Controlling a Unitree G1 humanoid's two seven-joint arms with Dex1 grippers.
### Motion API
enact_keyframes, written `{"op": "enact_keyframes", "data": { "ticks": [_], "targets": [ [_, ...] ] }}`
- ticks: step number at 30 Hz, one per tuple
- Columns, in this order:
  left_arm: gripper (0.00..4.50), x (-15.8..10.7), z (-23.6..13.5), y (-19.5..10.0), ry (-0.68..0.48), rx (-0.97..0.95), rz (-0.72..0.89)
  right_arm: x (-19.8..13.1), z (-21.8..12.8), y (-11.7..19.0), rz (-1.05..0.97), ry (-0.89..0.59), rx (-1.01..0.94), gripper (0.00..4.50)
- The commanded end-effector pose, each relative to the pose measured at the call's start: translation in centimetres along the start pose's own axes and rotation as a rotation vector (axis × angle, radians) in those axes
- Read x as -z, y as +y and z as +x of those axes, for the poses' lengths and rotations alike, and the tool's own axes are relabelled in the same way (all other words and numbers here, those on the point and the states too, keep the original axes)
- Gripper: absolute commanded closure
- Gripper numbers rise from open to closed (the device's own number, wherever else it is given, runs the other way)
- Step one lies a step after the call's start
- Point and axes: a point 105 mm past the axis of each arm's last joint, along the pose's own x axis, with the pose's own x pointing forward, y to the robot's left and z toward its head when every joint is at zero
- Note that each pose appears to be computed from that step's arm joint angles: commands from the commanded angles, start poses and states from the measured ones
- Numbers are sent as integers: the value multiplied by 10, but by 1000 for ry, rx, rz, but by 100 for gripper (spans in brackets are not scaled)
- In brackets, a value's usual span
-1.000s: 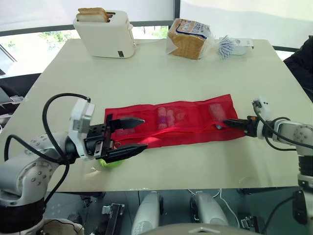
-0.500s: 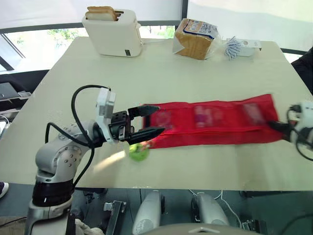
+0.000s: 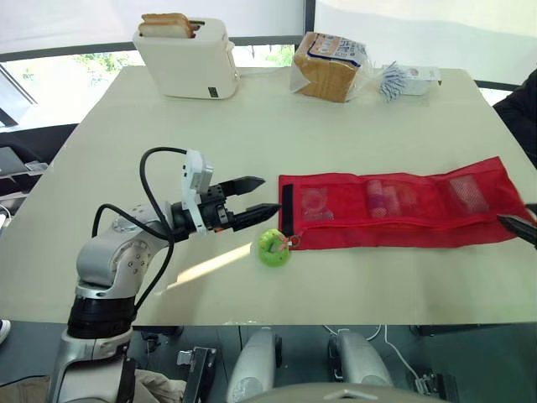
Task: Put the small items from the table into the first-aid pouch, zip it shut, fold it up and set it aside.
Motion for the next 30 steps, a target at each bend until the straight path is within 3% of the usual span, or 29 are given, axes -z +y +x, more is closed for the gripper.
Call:
{"op": "enact_keyframes", "data": {
  "ticks": [1, 5, 8, 21, 29, 30],
  "targets": [
    [0, 16, -11, 31, 105, -175, -101, -53, -20, 41, -215, -153, -118, 96],
    [0, 35, -9, 52, 157, -279, -263, -85, -22, 108, -341, -225, -365, 96],
    [0, 53, 0, 52, 221, -280, -350, -87, -18, 134, -381, -222, -448, 96],
    [0, 50, 61, 19, 220, -99, -719, -82, -11, 161, -414, -197, -509, 96],
    [0, 17, 75, 4, 118, 19, -865, -81, -4, 164, -353, -264, -482, 96],
    [25, 14, 74, 2, 118, 42, -875, -79, 0, 168, -340, -264, -496, 86]
  ]
}}
